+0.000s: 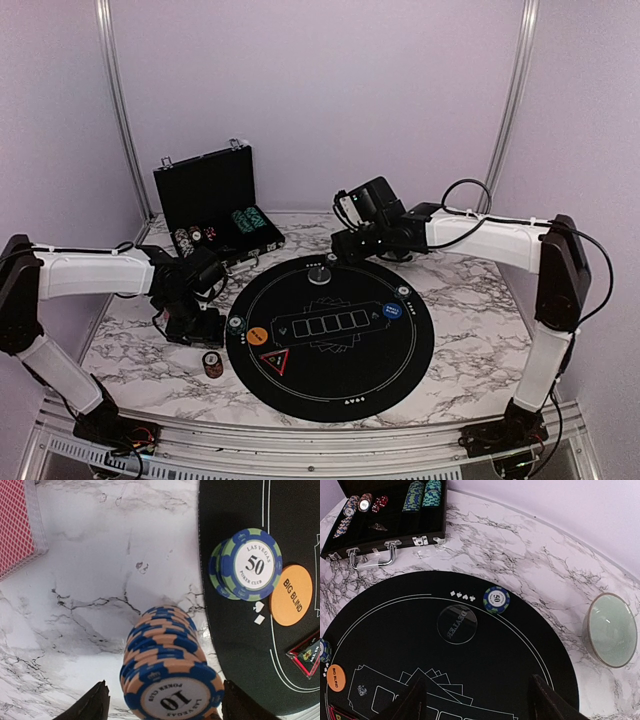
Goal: Distribute texas hold em gaming equipment
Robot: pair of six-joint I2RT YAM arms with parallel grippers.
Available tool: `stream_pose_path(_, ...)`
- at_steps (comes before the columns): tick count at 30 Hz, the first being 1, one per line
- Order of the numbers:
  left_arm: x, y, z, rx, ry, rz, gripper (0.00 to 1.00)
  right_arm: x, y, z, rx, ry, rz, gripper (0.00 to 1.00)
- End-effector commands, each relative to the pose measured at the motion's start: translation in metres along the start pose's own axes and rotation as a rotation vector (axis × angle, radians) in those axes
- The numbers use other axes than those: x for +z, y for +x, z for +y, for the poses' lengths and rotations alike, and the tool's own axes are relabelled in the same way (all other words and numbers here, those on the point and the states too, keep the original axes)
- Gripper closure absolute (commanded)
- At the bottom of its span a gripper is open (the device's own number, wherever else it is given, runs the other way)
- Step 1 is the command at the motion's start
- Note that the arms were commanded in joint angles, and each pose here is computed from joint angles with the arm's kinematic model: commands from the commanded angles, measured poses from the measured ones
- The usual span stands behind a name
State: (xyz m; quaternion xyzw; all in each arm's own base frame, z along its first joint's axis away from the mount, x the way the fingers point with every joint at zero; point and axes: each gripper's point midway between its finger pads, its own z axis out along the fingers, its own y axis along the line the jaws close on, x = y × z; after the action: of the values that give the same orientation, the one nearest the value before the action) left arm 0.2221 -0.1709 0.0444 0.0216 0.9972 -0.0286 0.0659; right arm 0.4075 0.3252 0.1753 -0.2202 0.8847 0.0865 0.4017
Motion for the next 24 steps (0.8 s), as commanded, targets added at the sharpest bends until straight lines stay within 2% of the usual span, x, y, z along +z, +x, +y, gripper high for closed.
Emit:
stream_pose_path(1, -0.002, -0.003, -0.004, 0.0, -0.008, 0.014, 0.23, -0.016, -0.02, -0.005, 0.014, -0.012, -0.069, 0.34)
stream_pose_path(24, -0.003, -0.015, -0.006, 0.016, -0.044, 0.011, 0.38, -0.014, -0.016, -0.014, 0.025, -0.015, -0.064, 0.34)
